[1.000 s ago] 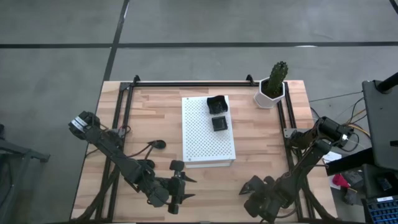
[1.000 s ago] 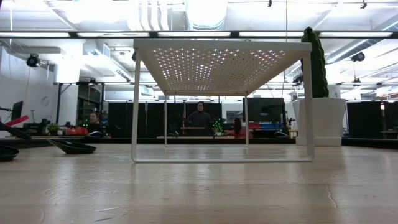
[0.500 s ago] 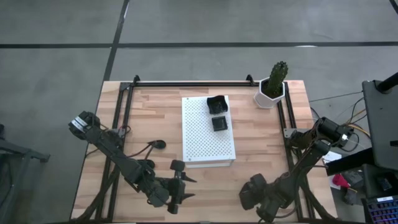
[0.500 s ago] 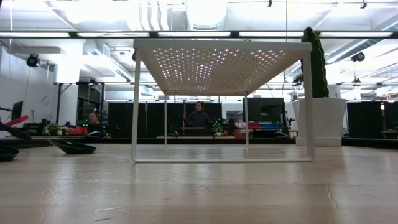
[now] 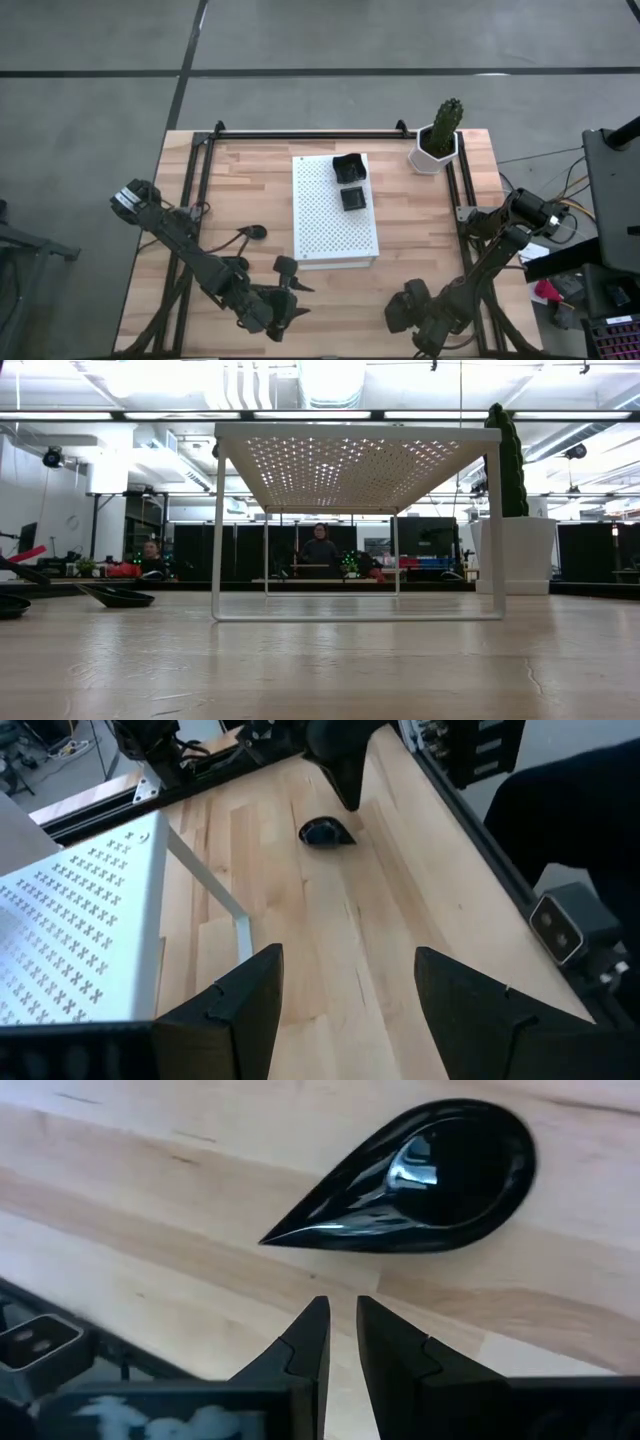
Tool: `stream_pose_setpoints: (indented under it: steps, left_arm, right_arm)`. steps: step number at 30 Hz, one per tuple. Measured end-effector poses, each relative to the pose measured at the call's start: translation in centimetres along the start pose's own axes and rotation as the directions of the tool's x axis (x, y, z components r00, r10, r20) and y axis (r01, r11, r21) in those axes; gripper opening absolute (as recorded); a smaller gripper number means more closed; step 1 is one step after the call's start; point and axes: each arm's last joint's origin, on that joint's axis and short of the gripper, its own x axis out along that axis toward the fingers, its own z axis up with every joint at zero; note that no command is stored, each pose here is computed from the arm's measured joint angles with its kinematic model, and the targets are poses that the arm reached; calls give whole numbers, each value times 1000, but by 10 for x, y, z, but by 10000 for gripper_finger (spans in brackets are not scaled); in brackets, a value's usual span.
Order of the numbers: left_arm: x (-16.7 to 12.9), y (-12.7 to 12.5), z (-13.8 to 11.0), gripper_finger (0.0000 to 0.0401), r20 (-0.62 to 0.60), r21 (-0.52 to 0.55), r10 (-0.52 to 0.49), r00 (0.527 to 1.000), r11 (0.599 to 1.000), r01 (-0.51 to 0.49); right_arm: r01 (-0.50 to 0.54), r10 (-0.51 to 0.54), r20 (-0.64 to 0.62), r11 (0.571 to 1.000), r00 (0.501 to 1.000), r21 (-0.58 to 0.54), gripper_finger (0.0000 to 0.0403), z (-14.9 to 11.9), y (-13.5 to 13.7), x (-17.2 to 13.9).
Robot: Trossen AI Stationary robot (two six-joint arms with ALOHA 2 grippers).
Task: Pick & Place Mini shaped plates
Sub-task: Put the black drop-shaped plate on the shelf
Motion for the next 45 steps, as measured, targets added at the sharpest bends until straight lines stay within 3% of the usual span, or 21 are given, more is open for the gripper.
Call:
stream_pose_setpoints:
  steps: [20,30,45]
  left_arm:
    - [3,-1,-10,220,-16,14,2,1000,1000,-1]
    - [3,-1,-10,220,-15,8,1,1000,1000,-1]
    - [4,-1,-14,220,-26,8,3,1000,1000,-3]
  right_arm:
    - [111,-112,-17,994,994,-23,52,13,-15,9]
    - [224,-223,68,975,973,-8,52,25,-24,4]
    - [212,-213,81,977,974,26,52,38,-15,10]
